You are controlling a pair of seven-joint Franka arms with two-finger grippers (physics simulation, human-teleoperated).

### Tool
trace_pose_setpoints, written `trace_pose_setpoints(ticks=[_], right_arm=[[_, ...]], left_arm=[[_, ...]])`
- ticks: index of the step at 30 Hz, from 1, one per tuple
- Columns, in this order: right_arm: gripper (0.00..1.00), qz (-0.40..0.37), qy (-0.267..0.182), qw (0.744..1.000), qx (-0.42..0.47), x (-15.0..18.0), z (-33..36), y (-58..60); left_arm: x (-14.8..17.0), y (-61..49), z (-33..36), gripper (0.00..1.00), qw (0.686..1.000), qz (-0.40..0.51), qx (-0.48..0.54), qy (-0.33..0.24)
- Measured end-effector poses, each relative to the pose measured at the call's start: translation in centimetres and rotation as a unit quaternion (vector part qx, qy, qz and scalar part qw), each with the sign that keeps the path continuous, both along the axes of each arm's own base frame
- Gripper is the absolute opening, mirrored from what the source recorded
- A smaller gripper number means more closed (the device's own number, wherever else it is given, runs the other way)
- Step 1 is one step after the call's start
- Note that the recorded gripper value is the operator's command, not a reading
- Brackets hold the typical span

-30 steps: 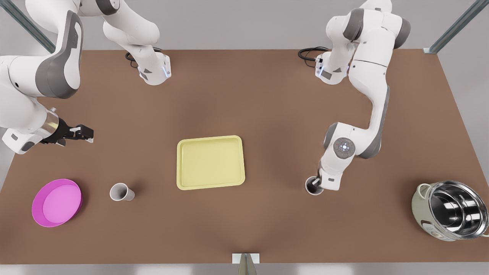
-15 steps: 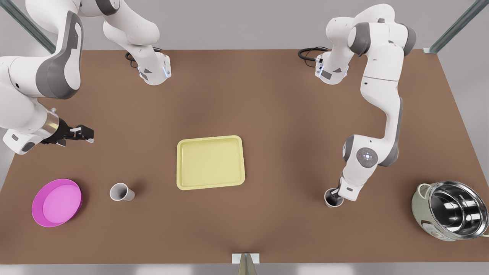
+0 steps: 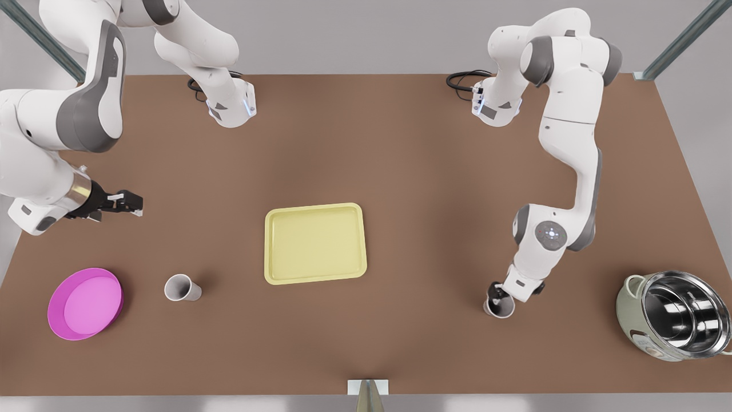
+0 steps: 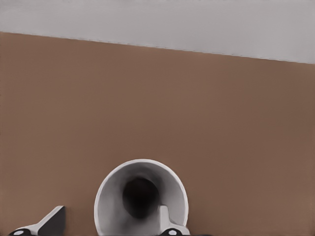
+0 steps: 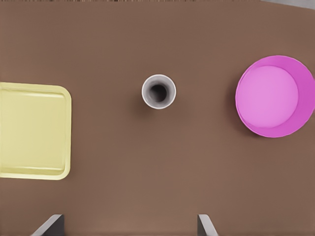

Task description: Use the left arm to pick up the white IKEA cup from the tray and place it on the middle-left position; use the right arm to pick up the white IKEA cup from the tray and place it on the middle-right position

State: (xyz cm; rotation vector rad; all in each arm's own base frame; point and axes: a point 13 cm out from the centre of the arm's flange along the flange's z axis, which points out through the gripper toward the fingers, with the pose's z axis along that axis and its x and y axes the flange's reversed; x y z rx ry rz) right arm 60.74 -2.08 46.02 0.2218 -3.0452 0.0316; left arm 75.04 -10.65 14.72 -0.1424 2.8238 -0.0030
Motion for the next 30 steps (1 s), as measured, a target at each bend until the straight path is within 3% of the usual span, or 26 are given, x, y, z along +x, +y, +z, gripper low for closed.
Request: trace_pose_setpoints(ticks=[2, 5, 9, 11, 12, 27, 30], right_arm=[[1.00, 0.000, 0.000, 1.000, 0.000, 0.0, 0.0, 0.0], [1.00, 0.000, 0.000, 1.000, 0.000, 0.0, 0.0, 0.0], [1.00, 0.001, 0.001, 1.000, 0.000, 0.0, -0.2, 0.1], [1.00, 0.001, 0.002, 1.000, 0.000, 0.1, -0.3, 0.1], [1.00, 0.001, 0.004, 1.000, 0.001, 0.1, -0.5, 0.1], [1.00, 0.003, 0.005, 1.000, 0.001, 0.1, -0.6, 0.2], [1.00, 0.007, 0.026, 1.000, 0.005, 0.6, -3.2, 0.8]], left_arm=[[1.7, -1.0, 5.7, 1.00, 1.000, -0.011, 0.005, -0.014], [1.7, -2.6, 13.7, 1.00, 1.000, -0.022, 0.011, -0.003], [-2.8, 0.8, 26.4, 1.00, 0.999, -0.003, -0.005, 0.035], [-9.4, 2.4, 26.3, 1.00, 0.996, -0.004, -0.006, 0.088], [-10.7, 2.6, 26.4, 1.00, 0.995, -0.007, -0.008, 0.099], [-12.7, 2.9, 25.6, 1.00, 0.987, -0.064, -0.007, 0.146], [-12.8, 2.9, 25.5, 1.00, 0.986, -0.072, -0.006, 0.149]])
